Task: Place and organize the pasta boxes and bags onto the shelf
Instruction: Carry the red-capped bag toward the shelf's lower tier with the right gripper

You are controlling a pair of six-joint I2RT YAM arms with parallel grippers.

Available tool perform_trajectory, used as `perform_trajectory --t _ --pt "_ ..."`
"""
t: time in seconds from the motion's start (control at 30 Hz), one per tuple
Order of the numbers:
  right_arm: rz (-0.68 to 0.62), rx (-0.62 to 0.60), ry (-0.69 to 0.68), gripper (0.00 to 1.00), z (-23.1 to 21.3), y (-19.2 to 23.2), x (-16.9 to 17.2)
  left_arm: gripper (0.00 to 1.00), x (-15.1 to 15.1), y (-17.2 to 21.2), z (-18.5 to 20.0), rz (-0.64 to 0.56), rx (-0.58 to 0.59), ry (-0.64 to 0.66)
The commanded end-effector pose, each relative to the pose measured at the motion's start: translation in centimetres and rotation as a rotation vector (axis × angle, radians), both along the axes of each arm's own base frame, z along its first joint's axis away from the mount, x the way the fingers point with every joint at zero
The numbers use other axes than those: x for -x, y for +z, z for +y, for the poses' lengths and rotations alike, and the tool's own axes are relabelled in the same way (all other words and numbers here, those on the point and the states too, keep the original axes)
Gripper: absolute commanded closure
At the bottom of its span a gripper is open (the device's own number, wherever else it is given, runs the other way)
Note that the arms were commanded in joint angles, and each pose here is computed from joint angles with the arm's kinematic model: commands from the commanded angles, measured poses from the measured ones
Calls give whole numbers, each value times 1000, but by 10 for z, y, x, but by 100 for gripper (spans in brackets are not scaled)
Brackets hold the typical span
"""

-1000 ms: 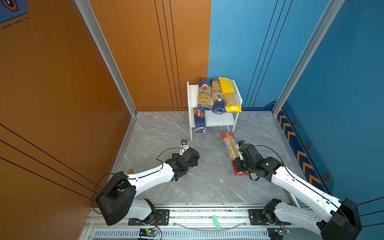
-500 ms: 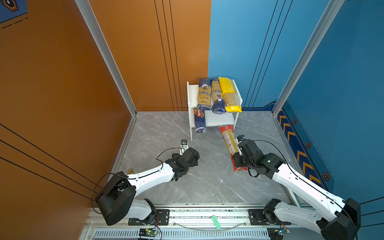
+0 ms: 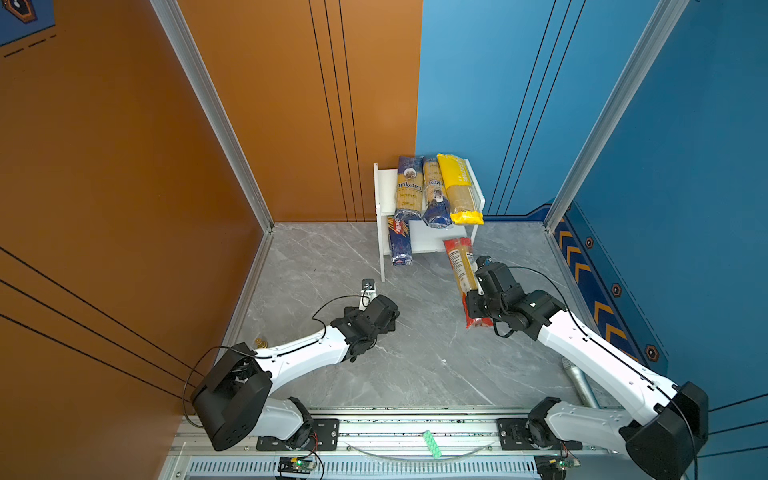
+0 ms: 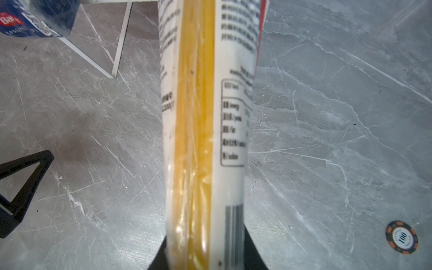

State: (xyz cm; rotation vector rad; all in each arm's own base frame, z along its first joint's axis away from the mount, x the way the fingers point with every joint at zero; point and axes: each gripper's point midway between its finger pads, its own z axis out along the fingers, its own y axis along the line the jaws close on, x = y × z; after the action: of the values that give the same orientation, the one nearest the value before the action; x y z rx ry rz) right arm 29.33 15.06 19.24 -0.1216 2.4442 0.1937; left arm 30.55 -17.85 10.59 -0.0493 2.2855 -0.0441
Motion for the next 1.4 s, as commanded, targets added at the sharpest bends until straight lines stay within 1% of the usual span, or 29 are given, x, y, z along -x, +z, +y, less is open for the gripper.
perform_trajectory --t 0.0,0.57,1.0,1.37 --pt "-201 -128 -31 100 12 64 -33 2 3 0 10 -4 -24 25" --pt "-257 -217 -36 100 32 82 -59 2 6 1 15 -13 -17 33" --pt "-286 -244 -27 100 47 88 -77 2 7 -1 16 -8 -18 35" --pt "-347 -261 -4 100 59 91 -88 2 7 -1 17 -7 -19 39"
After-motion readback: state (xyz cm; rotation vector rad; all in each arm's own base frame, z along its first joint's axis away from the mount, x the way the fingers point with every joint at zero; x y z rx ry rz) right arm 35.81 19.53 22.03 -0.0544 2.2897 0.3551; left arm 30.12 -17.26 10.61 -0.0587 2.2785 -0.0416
